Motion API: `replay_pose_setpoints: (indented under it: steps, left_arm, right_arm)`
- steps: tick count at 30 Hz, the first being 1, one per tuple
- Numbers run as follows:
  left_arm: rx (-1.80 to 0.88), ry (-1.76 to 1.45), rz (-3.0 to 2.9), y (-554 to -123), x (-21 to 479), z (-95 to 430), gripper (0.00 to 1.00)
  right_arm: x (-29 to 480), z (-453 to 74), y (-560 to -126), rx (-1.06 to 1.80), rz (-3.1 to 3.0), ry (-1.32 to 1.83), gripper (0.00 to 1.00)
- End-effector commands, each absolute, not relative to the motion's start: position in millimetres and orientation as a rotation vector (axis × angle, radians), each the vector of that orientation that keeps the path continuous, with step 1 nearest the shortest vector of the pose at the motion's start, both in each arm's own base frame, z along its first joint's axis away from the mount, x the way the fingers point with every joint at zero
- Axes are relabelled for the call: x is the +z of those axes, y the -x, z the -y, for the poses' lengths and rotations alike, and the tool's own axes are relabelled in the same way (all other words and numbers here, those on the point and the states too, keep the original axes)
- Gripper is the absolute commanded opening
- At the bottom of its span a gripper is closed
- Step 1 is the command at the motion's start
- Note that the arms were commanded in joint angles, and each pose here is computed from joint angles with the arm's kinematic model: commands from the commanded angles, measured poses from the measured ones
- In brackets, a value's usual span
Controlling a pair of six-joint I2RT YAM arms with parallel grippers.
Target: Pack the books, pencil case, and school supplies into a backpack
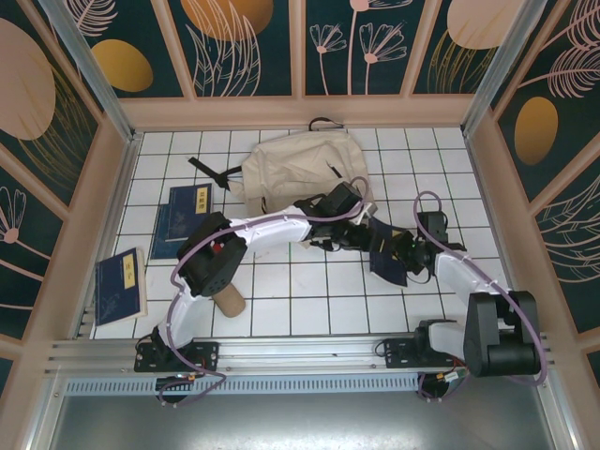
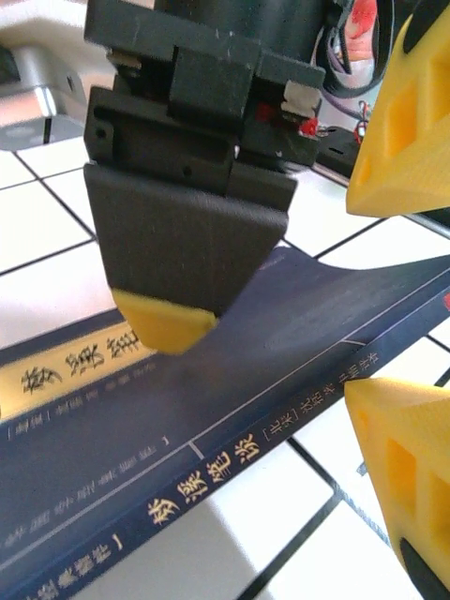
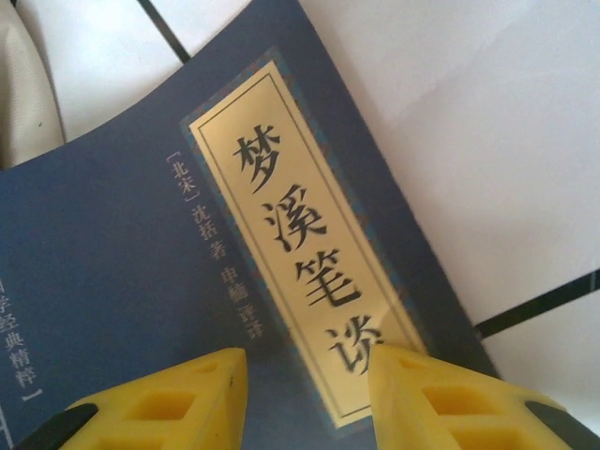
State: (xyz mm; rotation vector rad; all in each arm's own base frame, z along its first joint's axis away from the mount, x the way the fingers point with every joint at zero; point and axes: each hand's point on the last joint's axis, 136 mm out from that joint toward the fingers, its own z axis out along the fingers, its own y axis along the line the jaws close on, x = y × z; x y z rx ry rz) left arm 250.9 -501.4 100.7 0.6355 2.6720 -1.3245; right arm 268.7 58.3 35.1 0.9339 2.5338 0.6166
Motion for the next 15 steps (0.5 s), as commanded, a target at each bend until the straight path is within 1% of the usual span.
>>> replay_pose_setpoints:
  steps: [1,3,5,9,11,15]
  left_arm:
    - [-1.410,-0.682,-2.574,-252,124,520,0.49]
    - [-1.385,-0.641,-2.594,-258,118,518,0.49]
    - [-1.291,-0.553,-2.629,-272,109,508,0.49]
    - [-1.176,-0.432,-2.666,-289,95,487,0.49]
    - [-1.109,-0.412,-2.692,-291,86,480,0.49]
    - [-1.067,-0.370,-2.731,-290,71,473,0.50]
  right_arm:
    - [37,-78,-264,0.769,-2.530,-0.948,0.39]
    - [38,-86,-267,0.825,-2.536,-0.923,0.39]
    - [36,-84,-269,0.796,-2.557,-0.907,0.39]
    - [38,-67,-274,0.636,-2.570,-0.896,0.39]
    - [37,-53,-274,0.512,-2.580,-0.914,0.40]
    - [32,-29,-266,0.307,-2.587,-0.935,0.44]
